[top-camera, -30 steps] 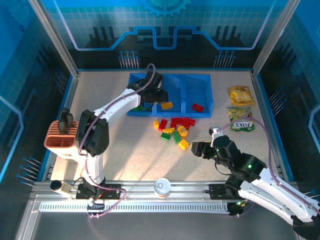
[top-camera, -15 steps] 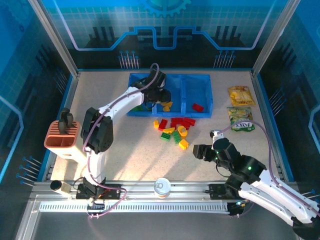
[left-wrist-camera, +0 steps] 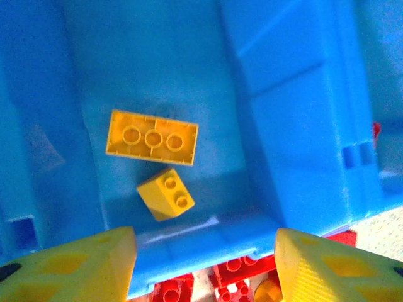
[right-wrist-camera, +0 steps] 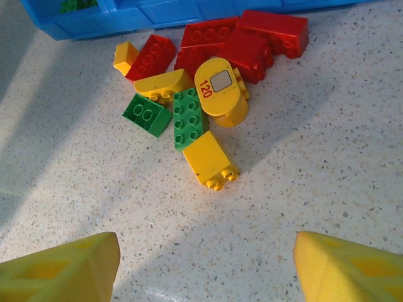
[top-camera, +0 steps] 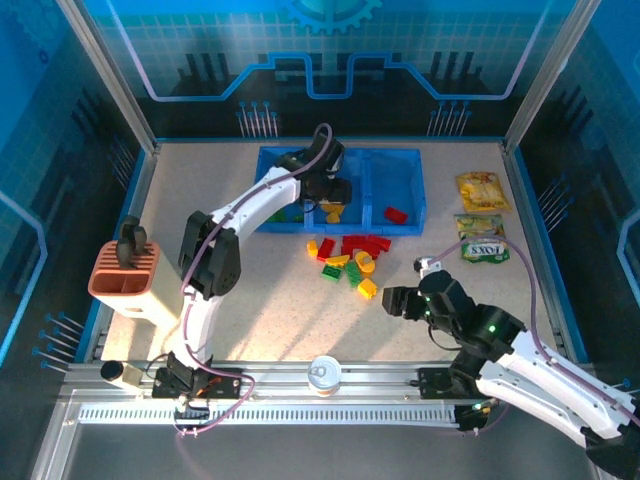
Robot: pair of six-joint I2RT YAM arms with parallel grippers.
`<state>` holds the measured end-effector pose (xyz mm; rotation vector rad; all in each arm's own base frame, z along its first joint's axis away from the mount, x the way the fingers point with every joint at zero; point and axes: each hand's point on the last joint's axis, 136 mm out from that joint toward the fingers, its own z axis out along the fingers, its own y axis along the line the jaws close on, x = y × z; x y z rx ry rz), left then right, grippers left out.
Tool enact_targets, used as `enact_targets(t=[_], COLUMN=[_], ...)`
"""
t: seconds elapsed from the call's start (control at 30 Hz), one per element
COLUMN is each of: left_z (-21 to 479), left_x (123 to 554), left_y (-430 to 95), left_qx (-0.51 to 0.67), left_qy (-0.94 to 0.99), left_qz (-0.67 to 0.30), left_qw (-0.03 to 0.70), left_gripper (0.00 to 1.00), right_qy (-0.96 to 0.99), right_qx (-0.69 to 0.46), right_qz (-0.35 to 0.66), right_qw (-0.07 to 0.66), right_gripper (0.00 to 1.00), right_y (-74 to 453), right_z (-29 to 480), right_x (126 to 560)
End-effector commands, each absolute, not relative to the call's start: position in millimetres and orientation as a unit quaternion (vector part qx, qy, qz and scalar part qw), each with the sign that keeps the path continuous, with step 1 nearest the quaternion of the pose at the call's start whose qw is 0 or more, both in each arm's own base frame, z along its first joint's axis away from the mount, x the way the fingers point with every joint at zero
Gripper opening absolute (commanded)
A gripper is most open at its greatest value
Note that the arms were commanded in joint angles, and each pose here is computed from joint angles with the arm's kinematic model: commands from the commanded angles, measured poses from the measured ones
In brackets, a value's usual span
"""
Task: Sort the legos into containers by color
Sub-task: Place the lego in the container, then pick up the lego from the center of the table.
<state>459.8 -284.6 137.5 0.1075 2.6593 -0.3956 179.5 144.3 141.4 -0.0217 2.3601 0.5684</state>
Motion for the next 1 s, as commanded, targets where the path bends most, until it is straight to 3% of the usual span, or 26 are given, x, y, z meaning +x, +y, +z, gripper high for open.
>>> enact_targets(t=[0.0,0.13,0.37,0.7,0.97], left_z=[138,162,202,228,192], left_x=[452,444,409,319,252], left_y=[-285,-296,-281,-235,-189], left_qx=[0.051,0.073,0.068,0.075,0.048], left_qy=[0.966,0.952,0.925,0.891,0.905], left_qz=[-0.134,-0.169,-0.221,-0.258,-0.237], left_qw=[0.213,0.245,0.300,0.365,0.349], left_gripper=[0.62,0.64,0.67,0.72,0.73], right_qy=[0.903,0.908,0.924,0.954,0.969], right_qx=[-0.019,-0.032,-0.069,-0.083,-0.081], right_qz=[0.222,0.207,0.178,0.147,0.130], right_qw=[0.367,0.362,0.330,0.246,0.193], right_gripper=[0.78,0.87,0.87,0.75,0.65], right_y=[148,149,160,180,194], right_z=[158,154,152,125,91], right_x=[184,186,197,244,290])
